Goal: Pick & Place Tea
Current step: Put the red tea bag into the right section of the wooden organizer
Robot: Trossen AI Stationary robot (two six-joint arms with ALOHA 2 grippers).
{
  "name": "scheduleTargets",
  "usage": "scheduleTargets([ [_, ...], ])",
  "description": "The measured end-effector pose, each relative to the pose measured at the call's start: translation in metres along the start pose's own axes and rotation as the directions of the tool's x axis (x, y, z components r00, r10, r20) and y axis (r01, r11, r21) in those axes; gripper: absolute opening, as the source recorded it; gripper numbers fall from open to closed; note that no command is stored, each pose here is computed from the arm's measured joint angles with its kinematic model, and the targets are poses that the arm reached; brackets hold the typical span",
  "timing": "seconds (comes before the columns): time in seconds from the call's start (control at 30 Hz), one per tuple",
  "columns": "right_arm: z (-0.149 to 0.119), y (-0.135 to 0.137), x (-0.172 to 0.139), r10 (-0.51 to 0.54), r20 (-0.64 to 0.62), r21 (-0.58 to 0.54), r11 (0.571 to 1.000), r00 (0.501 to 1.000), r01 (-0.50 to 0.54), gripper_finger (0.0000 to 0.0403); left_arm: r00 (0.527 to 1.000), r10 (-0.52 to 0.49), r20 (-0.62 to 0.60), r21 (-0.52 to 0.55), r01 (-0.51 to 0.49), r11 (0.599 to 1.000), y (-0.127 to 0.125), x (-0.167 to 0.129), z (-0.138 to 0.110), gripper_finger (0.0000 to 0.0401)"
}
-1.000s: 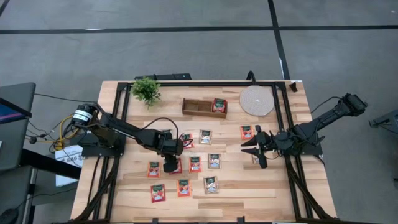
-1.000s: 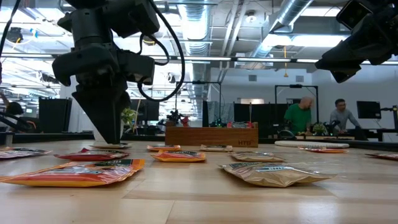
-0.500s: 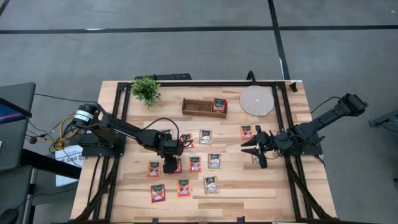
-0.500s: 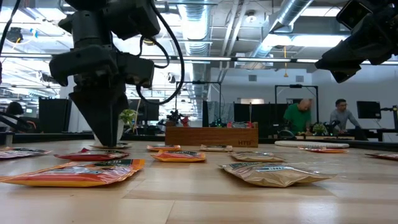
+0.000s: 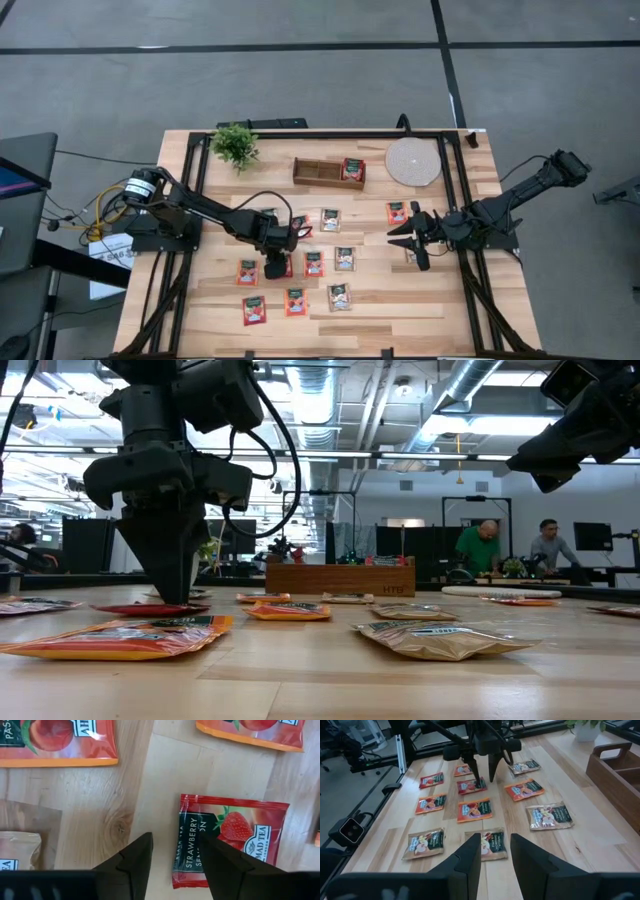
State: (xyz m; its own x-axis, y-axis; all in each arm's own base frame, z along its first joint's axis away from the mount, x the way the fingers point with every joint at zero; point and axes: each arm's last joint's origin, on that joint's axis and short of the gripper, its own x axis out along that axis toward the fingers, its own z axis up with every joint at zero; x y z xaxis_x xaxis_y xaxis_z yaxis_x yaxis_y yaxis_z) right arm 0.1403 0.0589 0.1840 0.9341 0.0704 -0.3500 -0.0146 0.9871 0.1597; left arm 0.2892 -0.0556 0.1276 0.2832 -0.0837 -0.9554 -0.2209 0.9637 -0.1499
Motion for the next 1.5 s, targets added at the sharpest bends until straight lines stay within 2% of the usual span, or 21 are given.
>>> scheduleTargets([
  [0.17,0.000,0.000,0.000,0.000,0.000,0.000,1.000,1.000,0.000,0.0098,1.000,0.008,0.001,0.000,-0.008,1.000,0.000,0.000,0.000,0.0121],
  [0.53,0.000,0.000,0.000,0.000,0.001,0.000,1.000,1.000,0.000,0.0098,0.998,0.053,0.019,0.000,-0.053,0.999,0.002,-0.001,-0.001,0.0007],
  [0.8,0.001,0.000,0.000,0.002,0.007,0.004,1.000,1.000,-0.002,0.0098,0.996,0.058,0.074,0.004,-0.059,0.998,0.001,-0.018,-0.001,0.0000],
  [1.03,0.007,0.000,0.000,0.004,0.064,0.030,1.000,0.998,-0.006,0.0098,0.975,0.058,0.216,0.019,-0.063,0.998,0.000,-0.056,0.002,0.0000],
  [1.17,0.012,-0.003,0.001,-0.011,0.112,0.053,0.999,0.994,0.005,0.0098,0.954,0.071,0.292,0.046,-0.088,0.995,-0.004,-0.081,0.012,0.0000],
  [1.3,0.015,-0.006,0.006,-0.037,0.135,0.017,0.999,0.990,0.035,0.0101,0.918,0.072,0.391,0.128,-0.131,0.983,-0.014,-0.105,0.031,0.0000],
  [1.5,0.016,-0.009,0.022,-0.071,0.153,-0.029,0.997,0.986,0.077,0.0136,0.853,0.063,0.518,0.220,-0.204,0.954,-0.024,-0.129,0.055,0.0000],
])
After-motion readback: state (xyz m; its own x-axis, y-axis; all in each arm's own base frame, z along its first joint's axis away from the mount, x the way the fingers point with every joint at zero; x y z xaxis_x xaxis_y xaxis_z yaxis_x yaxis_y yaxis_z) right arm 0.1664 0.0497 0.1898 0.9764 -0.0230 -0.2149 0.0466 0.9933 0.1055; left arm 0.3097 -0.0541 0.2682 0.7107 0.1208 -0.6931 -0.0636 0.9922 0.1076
